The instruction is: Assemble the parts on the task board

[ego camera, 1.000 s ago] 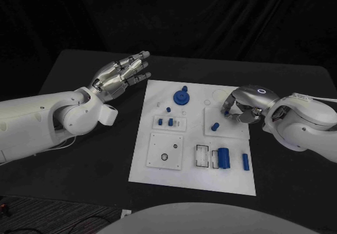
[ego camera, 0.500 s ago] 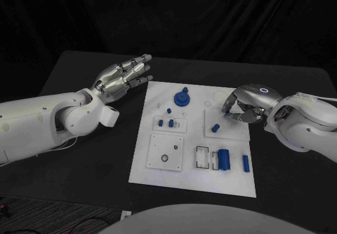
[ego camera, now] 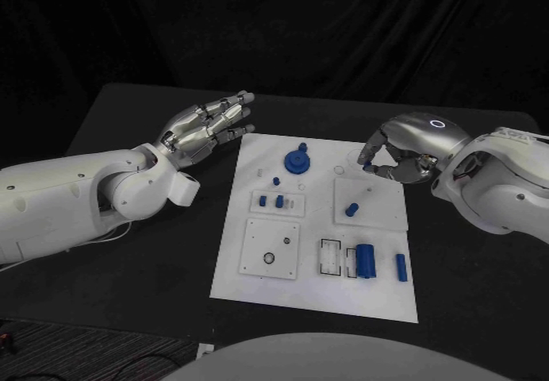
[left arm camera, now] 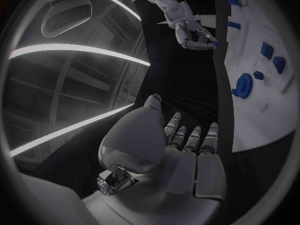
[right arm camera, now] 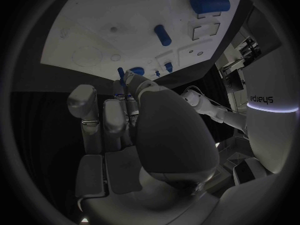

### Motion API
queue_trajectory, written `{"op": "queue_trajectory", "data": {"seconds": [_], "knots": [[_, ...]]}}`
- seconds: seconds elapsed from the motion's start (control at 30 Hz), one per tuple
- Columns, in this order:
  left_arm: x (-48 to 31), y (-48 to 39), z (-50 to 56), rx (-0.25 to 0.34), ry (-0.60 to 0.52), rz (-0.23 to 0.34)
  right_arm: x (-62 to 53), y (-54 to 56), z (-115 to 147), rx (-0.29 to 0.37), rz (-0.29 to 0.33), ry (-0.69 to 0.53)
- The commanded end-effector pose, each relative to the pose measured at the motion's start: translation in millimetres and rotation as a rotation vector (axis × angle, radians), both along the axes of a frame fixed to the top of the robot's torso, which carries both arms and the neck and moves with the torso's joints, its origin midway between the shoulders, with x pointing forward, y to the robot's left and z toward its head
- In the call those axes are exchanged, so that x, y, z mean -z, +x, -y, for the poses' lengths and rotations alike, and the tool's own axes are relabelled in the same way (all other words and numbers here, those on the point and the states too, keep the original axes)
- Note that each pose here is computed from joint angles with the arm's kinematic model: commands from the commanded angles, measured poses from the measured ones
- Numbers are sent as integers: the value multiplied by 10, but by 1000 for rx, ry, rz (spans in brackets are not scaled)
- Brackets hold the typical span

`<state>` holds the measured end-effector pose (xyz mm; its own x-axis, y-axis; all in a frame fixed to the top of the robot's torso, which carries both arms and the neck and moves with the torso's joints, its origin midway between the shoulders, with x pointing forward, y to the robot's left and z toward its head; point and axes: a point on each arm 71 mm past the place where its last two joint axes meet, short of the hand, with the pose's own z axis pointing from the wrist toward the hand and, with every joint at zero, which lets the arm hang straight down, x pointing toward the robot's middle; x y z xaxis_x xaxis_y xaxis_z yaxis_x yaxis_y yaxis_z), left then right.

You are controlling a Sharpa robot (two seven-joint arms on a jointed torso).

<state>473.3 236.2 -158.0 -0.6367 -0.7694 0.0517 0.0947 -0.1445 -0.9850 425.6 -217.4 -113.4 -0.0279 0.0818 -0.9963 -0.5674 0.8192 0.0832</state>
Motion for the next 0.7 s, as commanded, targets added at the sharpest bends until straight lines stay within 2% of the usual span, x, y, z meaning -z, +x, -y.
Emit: {"op": "queue_trajectory", "data": {"seconds": [0.03, 0.2, 0.43, 0.7], "knots": [[3, 4, 41, 22, -14, -3, -42, -56, -129, -20, 3, 16], [8, 20, 62, 30, -16, -3, -34, -133, -366, -92, -17, 11], [18, 47, 66, 32, -16, -2, 113, -262, -706, -203, -58, 21], [28, 62, 81, 38, -17, -3, 230, -382, -1025, -302, -88, 37]]}}
